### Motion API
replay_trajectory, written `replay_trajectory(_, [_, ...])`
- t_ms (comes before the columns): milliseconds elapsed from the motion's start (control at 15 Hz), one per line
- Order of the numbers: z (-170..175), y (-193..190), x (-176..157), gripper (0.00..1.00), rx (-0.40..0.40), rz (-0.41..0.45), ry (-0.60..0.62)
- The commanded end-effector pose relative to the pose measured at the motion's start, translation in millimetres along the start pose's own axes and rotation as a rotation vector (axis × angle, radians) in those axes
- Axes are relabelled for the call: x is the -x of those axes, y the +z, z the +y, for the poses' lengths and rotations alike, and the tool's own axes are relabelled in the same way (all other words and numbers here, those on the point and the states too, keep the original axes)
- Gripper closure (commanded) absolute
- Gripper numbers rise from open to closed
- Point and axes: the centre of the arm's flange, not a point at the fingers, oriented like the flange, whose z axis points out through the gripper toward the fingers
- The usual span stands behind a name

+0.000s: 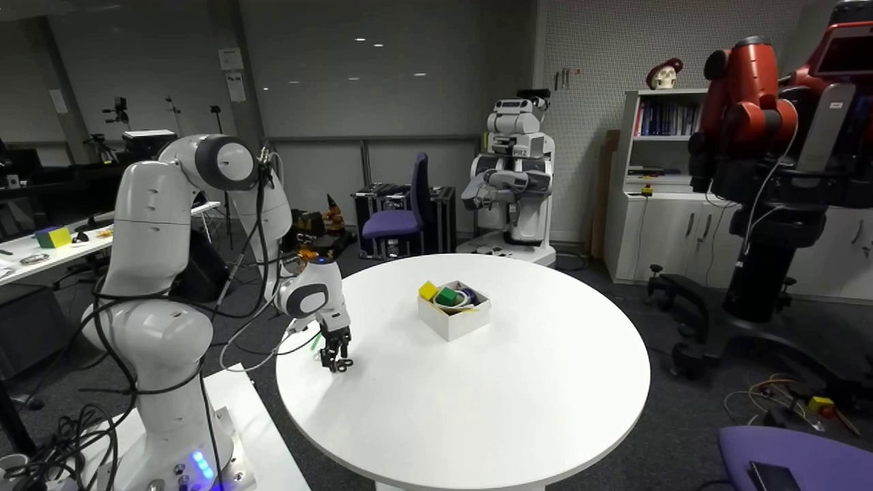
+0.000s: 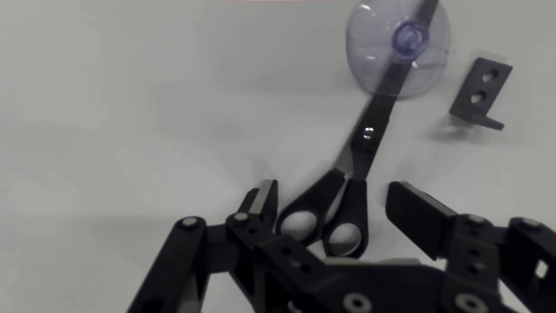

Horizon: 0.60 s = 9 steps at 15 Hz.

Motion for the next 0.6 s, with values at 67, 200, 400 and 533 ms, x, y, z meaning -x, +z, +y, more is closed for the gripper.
replay_trajectory(67, [-7.6, -1.1, 2.6, 0.65, -0.003, 0.030, 0.005])
replay_trajectory(200, [-10.0, -3.8, 2.1, 0.79, -0.008, 0.032, 0.004])
replay_trajectory(400, [-10.7, -16.3, -5.8, 0.88, -0.031, 0.043, 0.024])
replay_trajectory(533, [-12.6, -30.6, -15.9, 0.98, -0.062, 0.050, 0.052])
